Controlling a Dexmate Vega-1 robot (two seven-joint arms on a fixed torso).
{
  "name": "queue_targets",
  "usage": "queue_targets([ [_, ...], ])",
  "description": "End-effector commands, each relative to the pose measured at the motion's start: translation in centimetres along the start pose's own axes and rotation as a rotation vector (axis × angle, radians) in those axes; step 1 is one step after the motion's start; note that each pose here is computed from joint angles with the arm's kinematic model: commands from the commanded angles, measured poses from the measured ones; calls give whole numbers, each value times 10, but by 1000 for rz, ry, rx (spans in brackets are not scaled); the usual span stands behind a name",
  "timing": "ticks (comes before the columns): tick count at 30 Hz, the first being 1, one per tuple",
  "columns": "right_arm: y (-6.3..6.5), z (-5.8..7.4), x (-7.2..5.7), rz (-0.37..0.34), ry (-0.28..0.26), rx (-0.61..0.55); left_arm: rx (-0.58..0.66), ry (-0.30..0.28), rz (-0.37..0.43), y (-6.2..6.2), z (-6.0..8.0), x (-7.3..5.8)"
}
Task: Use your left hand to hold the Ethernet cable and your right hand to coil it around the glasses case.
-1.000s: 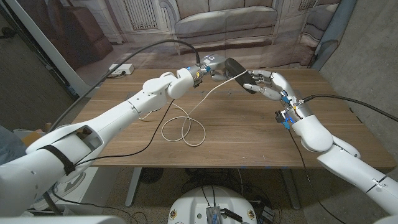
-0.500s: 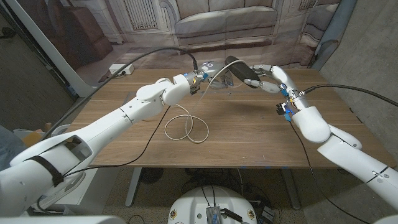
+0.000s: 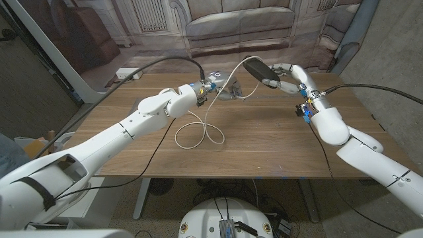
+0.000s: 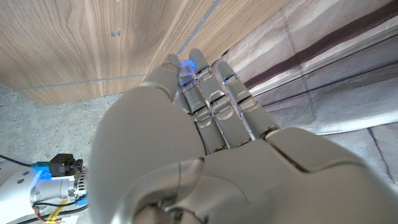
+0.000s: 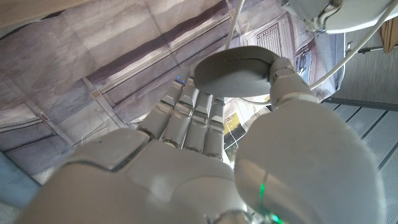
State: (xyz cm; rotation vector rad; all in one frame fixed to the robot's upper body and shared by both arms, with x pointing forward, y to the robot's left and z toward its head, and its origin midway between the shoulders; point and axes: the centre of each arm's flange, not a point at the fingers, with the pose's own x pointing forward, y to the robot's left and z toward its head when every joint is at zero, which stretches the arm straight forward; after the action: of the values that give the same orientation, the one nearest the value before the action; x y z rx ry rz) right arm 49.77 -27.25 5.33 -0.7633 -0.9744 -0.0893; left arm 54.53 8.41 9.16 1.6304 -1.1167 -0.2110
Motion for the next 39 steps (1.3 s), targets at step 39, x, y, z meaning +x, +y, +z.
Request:
queue_targets([
  [39, 30, -53, -12, 24, 132, -13, 449, -149, -14, 96, 77, -39],
])
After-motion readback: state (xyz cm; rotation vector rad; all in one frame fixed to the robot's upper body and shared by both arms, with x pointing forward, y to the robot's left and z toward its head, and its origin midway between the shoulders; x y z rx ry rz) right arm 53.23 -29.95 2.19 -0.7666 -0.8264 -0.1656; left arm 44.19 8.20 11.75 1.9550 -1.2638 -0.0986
